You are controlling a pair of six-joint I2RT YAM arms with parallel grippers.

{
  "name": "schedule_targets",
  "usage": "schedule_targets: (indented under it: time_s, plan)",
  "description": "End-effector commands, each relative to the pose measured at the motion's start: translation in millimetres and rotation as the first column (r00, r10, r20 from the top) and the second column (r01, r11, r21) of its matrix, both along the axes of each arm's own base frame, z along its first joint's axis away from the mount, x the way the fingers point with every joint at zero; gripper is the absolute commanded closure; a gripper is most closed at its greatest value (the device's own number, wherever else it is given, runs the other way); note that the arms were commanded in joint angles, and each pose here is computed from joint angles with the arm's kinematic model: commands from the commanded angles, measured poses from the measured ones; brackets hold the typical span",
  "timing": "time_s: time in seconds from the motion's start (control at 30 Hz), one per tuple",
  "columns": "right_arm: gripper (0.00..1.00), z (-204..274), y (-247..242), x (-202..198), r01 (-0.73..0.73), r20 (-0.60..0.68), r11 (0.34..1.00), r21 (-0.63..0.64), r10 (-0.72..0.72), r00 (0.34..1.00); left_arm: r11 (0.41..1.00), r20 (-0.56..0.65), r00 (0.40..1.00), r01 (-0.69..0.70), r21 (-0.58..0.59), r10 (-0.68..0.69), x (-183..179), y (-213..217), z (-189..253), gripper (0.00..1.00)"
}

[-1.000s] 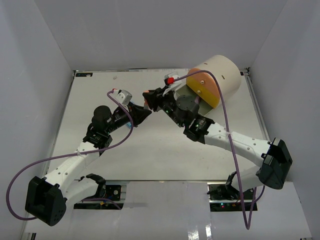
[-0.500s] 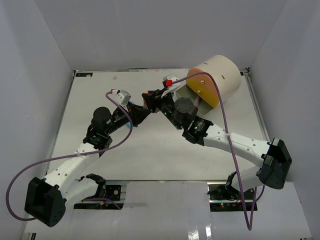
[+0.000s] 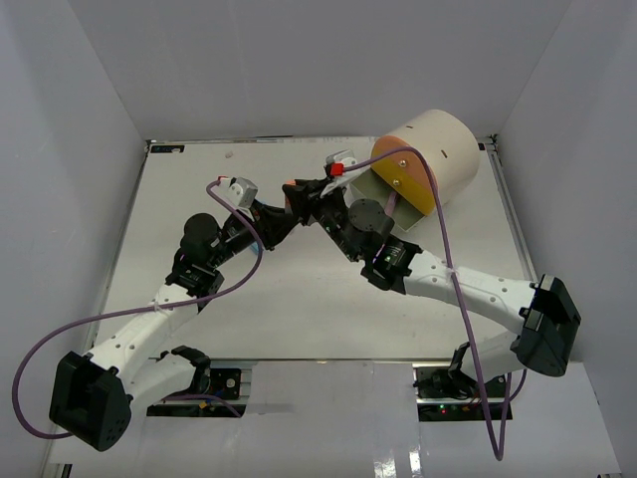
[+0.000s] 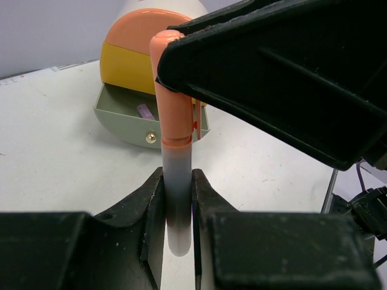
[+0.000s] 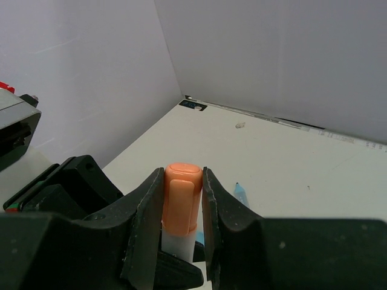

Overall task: Sort the stationery into containers
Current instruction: Close the pen cap on the pen.

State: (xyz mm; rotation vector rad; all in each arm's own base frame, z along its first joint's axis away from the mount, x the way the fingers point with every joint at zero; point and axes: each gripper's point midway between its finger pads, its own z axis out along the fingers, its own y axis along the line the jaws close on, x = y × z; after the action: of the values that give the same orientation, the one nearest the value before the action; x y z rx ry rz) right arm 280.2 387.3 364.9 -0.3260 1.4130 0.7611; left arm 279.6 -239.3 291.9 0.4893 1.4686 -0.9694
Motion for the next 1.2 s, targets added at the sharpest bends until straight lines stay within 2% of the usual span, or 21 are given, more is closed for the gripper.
schedule_targets:
  time_s: [0.0, 0.13, 0.43, 0.53, 0.7, 0.83, 0.93, 1.0, 1.17]
  plan:
    - [0.73, -2.5, 3.8, -11.4, -0.024, 0.011, 1.000, -0.015, 0.024, 1.000, 0.999, 0.098, 0.995, 0.027, -0.037, -0.024, -3.9, -2.3, 28.9, 0.96]
    - [0.66, 1.1, -0.8, -17.0, -0.030, 0.016, 0.999, -0.021, 0.030, 0.999, 0.999, 0.107, 0.994, 0.035, -0.030, -0.032, -5.8, -2.6, 26.2, 0.96]
    - [0.40, 17.4, -14.5, -30.6, -0.062, 0.025, 0.998, -0.025, 0.063, 0.998, 0.993, 0.144, 0.983, 0.117, 0.016, -0.118, -19.8, -8.7, 17.8, 0.94]
    - [0.28, 33.3, -23.0, -40.5, -0.091, 0.048, 0.996, -0.009, 0.091, 0.995, 0.987, 0.146, 0.976, 0.158, 0.033, -0.161, -25.9, -12.1, 11.6, 0.95]
    - [0.07, 55.9, -41.8, -47.4, -0.088, 0.095, 0.993, -0.083, 0.096, 0.991, 0.967, 0.149, 0.956, 0.245, 0.074, -0.253, -39.7, -18.0, 5.7, 0.97]
    - [0.05, 67.4, -56.9, -55.1, -0.150, 0.141, 0.982, -0.118, 0.166, 0.976, 0.945, 0.140, 0.936, 0.312, 0.101, -0.324, -50.7, -21.8, 5.9, 1.00]
    - [0.08, 65.6, -64.0, -57.5, -0.262, 0.148, 0.957, -0.128, 0.279, 0.949, 0.919, 0.112, 0.914, 0.378, 0.112, -0.390, -60.7, -25.5, 2.1, 1.00]
    - [0.13, 64.0, -66.3, -63.4, -0.385, 0.143, 0.913, -0.132, 0.402, 0.904, 0.910, 0.099, 0.906, 0.400, 0.113, -0.410, -62.0, -27.4, 1.7, 1.00]
    - [0.20, 49.4, -60.3, -73.5, -0.534, 0.132, 0.825, -0.185, 0.559, 0.819, 0.884, 0.080, 0.882, 0.455, 0.107, -0.464, -68.4, -30.9, 1.4, 1.00]
